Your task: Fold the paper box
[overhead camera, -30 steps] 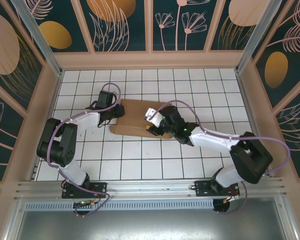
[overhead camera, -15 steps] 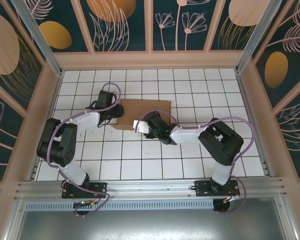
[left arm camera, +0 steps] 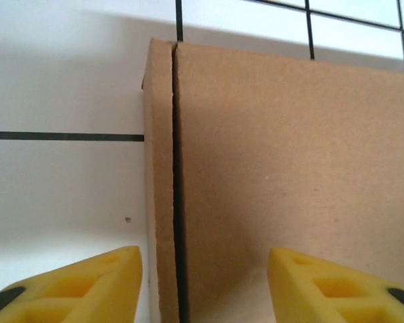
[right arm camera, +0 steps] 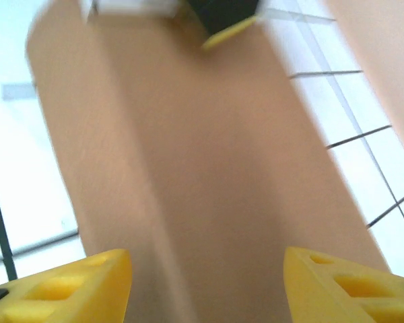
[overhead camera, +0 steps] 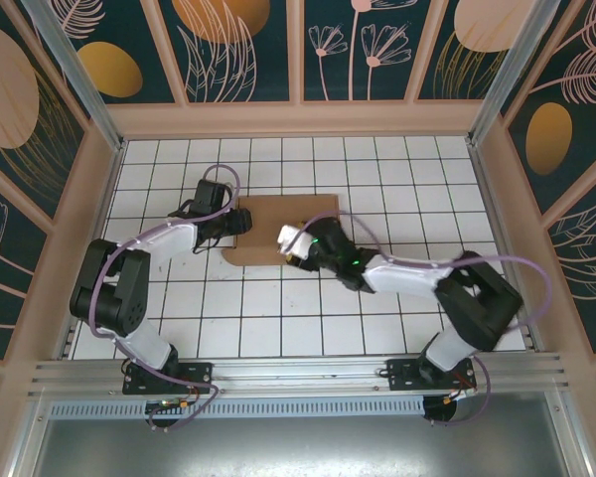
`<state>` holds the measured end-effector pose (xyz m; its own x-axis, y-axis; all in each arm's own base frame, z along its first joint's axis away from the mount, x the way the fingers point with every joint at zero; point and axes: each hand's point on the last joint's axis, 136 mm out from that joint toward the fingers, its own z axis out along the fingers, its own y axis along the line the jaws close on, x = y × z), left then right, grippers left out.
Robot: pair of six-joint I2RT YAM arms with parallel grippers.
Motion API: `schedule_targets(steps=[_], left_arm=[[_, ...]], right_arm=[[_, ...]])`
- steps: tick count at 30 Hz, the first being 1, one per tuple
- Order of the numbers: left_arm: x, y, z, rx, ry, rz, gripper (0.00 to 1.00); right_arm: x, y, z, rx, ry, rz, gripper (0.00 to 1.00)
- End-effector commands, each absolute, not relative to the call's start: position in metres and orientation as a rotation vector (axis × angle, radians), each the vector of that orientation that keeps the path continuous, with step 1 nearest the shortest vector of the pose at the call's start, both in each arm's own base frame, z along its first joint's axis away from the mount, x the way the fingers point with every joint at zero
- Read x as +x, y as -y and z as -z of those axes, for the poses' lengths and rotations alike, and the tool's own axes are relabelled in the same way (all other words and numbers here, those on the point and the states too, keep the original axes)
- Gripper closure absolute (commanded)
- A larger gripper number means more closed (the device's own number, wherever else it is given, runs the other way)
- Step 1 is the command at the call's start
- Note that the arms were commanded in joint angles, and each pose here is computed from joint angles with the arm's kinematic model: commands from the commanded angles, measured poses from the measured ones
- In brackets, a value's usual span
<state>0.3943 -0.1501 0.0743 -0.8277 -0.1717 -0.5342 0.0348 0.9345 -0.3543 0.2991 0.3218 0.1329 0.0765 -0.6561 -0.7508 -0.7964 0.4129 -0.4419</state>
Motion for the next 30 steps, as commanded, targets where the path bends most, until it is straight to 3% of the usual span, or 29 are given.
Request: schedule_targets(steps=[1, 5, 8, 13, 19, 21, 25, 30], left_arm=[[0.399, 0.149, -0.097, -0.108, -2.457, 0.472, 0.45], [0.405, 0.146, -0.089, -0.145, -2.452, 0.581, 0.46], [0.405, 0.147, -0.08, -0.151, -2.443, 0.725, 0.47], [0.406, 0.149, -0.073, -0.114, -2.46, 0.797, 0.5], [0.4, 0.144, -0.045, -0.129, -2.516, 0.828, 0.57], [0.398, 0.139, -0.035, -0.159, -2.528, 0.848, 0.64], [0.395, 0.134, -0.024, -0.206, -2.547, 0.923, 0.76], [0.391, 0.126, -0.01, -0.261, -2.581, 0.954, 0.83]], right_arm=[[0.304, -0.308, -0.18, -0.977, -1.693, -0.506, 0.39], [0.347, -0.256, -0.19, -0.571, -1.913, -0.618, 0.41], [0.364, -0.235, -0.183, -0.441, -2.002, -0.728, 0.47], [0.386, -0.208, -0.167, -0.194, -2.09, -0.85, 0.46], [0.393, -0.216, -0.122, -0.186, -2.265, -1.008, 0.34], [0.394, -0.214, -0.108, -0.168, -2.306, -1.008, 0.3], [0.392, -0.214, -0.09, -0.123, -2.34, -1.062, 0.27], [0.388, -0.213, -0.075, -0.099, -2.38, -1.077, 0.26]])
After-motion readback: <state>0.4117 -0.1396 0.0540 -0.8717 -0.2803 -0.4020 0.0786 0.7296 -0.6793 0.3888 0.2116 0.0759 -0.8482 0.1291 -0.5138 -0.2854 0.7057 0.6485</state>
